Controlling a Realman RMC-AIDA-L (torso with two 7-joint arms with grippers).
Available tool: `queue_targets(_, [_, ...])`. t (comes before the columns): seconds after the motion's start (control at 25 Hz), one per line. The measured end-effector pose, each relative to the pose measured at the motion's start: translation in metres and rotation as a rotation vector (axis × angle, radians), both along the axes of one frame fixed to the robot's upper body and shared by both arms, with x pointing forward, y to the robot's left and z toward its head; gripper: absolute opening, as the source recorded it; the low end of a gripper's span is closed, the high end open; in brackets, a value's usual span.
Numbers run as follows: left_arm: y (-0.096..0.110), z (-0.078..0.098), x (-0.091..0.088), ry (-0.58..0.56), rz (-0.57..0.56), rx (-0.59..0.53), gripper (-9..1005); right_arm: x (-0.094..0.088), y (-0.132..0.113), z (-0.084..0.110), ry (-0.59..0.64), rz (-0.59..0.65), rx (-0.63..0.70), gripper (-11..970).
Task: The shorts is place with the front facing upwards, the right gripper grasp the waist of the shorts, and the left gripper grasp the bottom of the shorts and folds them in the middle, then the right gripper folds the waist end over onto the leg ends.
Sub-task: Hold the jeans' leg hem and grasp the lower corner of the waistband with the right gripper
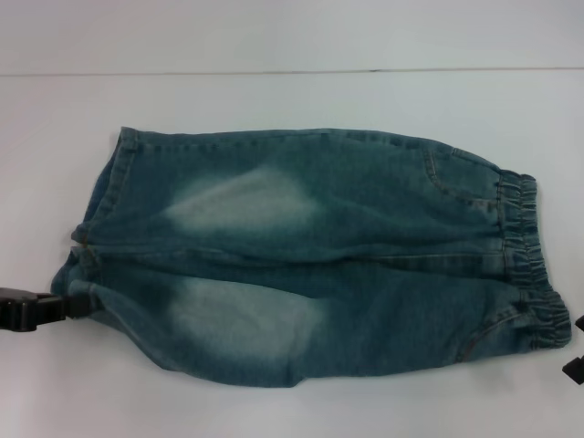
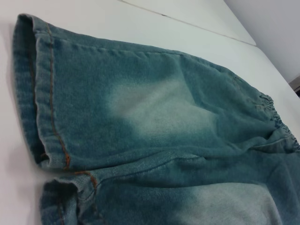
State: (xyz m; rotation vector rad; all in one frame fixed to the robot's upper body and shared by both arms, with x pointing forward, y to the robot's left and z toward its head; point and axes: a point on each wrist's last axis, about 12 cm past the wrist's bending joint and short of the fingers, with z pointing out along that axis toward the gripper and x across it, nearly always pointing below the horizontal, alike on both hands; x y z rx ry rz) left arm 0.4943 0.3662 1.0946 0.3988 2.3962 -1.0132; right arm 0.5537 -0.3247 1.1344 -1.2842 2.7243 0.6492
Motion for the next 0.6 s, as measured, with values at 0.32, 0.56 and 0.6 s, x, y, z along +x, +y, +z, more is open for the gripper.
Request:
queue_targets(0.32, [0.000,0.000,0.001,-0.001,0.003,0.003,37,-0.002,0.004,-0.003,0.023,0.026,-0.018,939])
queue_targets(0.56, [-0.001,-0.001,0.000,-0.001,0.002,0.003,42,-0.002,0.011,-0.008,0.014,0.033,-0.014,937])
queue_targets(0.6, [-0.001,-0.001,0.000,-0.001,0.002,0.003,43,-0.002,0.012,-0.009,0.013,0.034,-0.014,936])
